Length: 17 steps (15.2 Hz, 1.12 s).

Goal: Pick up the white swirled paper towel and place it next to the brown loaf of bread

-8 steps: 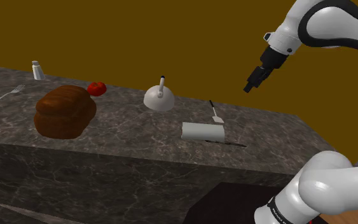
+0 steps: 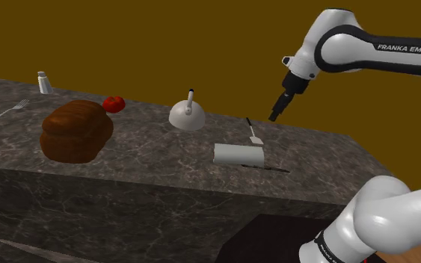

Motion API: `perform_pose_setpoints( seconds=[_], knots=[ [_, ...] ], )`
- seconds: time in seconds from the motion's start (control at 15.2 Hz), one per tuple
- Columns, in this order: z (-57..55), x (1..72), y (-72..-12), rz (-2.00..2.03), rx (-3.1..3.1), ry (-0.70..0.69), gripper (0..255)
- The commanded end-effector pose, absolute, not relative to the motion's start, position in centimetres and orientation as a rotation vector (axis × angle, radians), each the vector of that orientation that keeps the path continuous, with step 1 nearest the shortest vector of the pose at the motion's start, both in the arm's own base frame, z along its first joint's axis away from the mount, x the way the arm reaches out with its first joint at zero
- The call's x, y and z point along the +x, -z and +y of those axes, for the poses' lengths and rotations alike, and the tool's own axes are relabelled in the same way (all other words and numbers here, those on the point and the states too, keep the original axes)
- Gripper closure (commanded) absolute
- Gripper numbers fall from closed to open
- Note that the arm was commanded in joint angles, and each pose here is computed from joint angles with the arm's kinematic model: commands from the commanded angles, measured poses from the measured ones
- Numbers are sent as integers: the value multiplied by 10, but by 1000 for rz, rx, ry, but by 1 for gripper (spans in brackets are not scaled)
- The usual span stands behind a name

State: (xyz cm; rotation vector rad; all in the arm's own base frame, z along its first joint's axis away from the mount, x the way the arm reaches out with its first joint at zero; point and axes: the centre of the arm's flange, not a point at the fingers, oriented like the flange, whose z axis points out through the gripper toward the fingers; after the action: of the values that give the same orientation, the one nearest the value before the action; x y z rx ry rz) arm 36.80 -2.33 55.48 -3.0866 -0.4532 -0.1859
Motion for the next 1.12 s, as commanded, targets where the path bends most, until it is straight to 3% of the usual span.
perform_pose_setpoints(
  seconds=[0.0, 1.06],
  knots=[
    [-20, 384, -532, -554, -3061, 152, 0],
    [38, 460, -366, -1144, -2818, -66, 0]
  ],
)
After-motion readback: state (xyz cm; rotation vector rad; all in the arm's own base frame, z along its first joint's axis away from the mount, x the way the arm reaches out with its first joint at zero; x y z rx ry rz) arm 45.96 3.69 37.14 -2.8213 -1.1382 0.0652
